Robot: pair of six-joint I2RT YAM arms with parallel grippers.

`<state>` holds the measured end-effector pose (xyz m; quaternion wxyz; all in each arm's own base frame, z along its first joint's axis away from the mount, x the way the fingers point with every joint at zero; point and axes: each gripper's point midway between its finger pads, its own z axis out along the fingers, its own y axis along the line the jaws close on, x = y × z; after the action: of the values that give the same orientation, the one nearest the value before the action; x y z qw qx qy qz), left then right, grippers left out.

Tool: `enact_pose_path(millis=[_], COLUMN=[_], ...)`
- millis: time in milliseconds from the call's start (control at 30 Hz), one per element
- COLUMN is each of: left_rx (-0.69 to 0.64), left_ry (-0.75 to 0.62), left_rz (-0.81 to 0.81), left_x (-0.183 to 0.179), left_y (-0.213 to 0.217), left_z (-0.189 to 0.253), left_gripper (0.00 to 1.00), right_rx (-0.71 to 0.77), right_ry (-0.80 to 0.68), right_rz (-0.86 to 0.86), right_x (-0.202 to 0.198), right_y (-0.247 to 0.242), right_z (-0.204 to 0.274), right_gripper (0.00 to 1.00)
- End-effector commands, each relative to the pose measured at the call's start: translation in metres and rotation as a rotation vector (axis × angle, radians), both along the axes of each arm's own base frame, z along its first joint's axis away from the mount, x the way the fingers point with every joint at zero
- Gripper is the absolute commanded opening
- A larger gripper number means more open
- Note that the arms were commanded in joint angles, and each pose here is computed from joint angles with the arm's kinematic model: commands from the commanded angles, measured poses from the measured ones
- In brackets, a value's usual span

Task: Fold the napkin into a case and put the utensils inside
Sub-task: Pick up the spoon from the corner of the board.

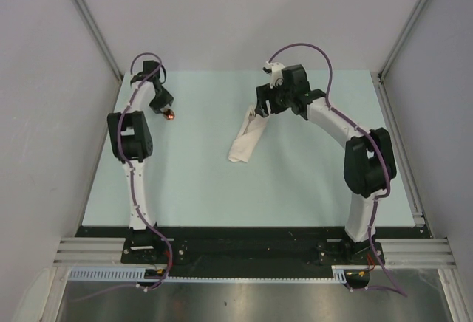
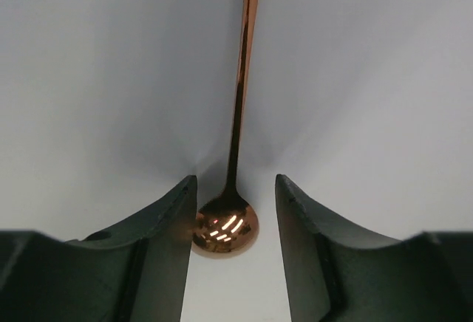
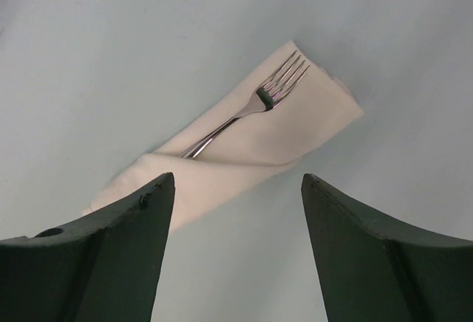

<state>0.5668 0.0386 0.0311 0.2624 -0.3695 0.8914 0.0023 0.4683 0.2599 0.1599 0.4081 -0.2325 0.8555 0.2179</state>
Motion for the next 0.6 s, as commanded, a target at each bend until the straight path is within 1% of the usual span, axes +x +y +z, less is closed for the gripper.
enact_pose_path(millis=[0,67,100,167,200,267,300,367,400,467,500,567], left_rx=[-0.054,-0.063,-0.078,-0.094,-0.114,-0.12,-0.151,-0.173,-0.186,-0.266,-0.299,-0.37], left_ry=[-0.047,-0.026,-0.018,-0.015,-0.016,-0.035,-0.062,-0.095,-0.116,-0.141,-0.148,-0.165], left_rz=[-0.018,-0.02,-0.035,-0.053,-0.07,-0.096,-0.124,-0.16,-0.166,-0.183,-0.192,-0.211], left_x=[0.018,0.015,0.014,0.013,0.013,0.014,0.014,0.013,0.006,-0.005,-0.022,-0.041], left_y=[-0.006,-0.006,-0.011,-0.012,-0.015,-0.017,-0.024,-0.034,-0.037,-0.055,-0.064,-0.086], left_z=[0.003,-0.005,-0.009,-0.012,-0.012,-0.006,0.008,0.024,0.042,0.063,0.078,0.101], left_gripper=[0.46,0.42,0.32,0.21,0.12,0.06,0.01,0.0,0.0,0.0,0.0,0.0], right_rx=[0.048,0.045,0.043,0.043,0.043,0.039,0.03,0.006,-0.017,-0.019,-0.04,-0.072], right_ry=[-0.102,-0.107,-0.102,-0.114,-0.115,-0.11,-0.115,-0.141,-0.17,-0.234,-0.288,-0.368], right_rz=[-0.003,-0.016,-0.019,-0.024,-0.022,-0.005,0.004,0.041,0.062,0.125,0.191,0.294], right_x=[-0.004,-0.006,-0.009,-0.012,-0.014,-0.021,-0.023,-0.032,-0.034,-0.048,-0.054,-0.071], right_y=[0.003,0.0,0.0,0.0,0.0,0.005,0.007,0.016,0.018,0.035,0.041,0.055], right_z=[0.042,0.045,0.043,0.048,0.049,0.046,0.045,0.043,0.043,0.049,0.052,0.048], right_gripper=[0.74,0.74,0.74,0.75,0.74,0.74,0.74,0.73,0.73,0.73,0.74,0.75])
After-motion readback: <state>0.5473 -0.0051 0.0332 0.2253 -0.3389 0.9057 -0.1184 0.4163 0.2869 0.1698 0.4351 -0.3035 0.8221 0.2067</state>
